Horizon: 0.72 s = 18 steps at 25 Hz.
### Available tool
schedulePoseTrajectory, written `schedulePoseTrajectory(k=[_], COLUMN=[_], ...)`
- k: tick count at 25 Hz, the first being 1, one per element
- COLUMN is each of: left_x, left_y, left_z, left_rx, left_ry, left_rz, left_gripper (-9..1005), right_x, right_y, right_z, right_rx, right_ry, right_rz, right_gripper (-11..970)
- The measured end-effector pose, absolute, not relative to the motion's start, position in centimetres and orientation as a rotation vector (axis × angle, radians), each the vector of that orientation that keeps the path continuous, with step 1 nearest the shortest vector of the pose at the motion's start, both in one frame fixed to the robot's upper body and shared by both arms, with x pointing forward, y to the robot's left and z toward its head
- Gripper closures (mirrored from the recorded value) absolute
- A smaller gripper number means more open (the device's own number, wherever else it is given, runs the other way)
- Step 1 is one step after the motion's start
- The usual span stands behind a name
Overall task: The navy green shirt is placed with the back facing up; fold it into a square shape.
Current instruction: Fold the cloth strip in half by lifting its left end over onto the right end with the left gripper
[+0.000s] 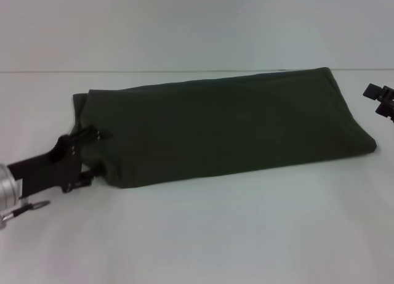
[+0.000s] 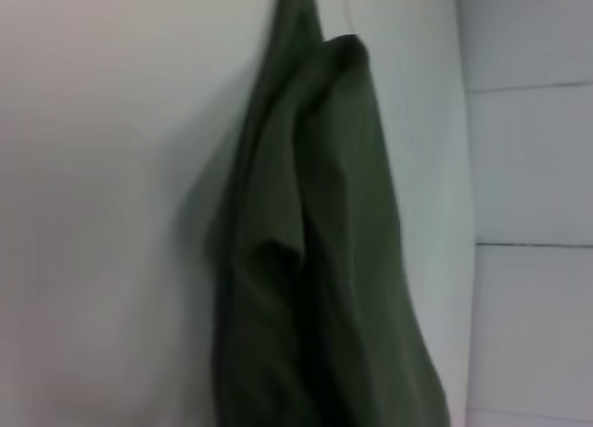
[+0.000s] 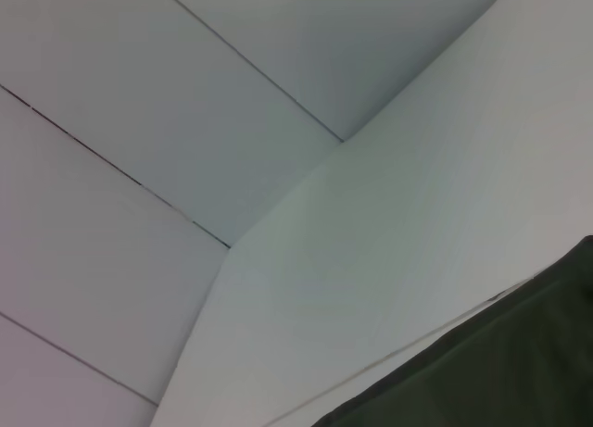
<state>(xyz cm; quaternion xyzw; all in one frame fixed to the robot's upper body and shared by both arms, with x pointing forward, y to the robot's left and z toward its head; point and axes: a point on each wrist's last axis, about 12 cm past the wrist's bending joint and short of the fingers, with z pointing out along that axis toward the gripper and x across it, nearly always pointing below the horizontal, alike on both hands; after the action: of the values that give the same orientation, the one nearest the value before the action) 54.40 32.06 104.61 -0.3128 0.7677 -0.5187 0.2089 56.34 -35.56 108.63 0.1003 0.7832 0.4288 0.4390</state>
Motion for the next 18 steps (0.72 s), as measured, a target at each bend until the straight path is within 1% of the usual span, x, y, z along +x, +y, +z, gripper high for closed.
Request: schedulePoseTrajectory(k=[5, 9, 18], left_x=[52.5, 51.9, 53.5], left_y=[32.8, 33.1, 33.1], left_z=[103.5, 103.2, 103.5], left_rx=[-0.937, -0.959, -0.946], left_ry=[2.136, 2.14, 2.156], left_rz=[-1.45, -1.452, -1.376], left_gripper=[50, 51, 53], right_x=[56.3, 56.3, 56.1], right_y=[-35.6, -35.6, -35.7], right_z=[108.6, 108.5, 108.2], right_rx=[0.254, 0.254, 0.264], right_ry=[1.948, 1.95, 1.953], right_rz=[1.061, 1.059, 1.058], right_gripper=[74, 74, 73])
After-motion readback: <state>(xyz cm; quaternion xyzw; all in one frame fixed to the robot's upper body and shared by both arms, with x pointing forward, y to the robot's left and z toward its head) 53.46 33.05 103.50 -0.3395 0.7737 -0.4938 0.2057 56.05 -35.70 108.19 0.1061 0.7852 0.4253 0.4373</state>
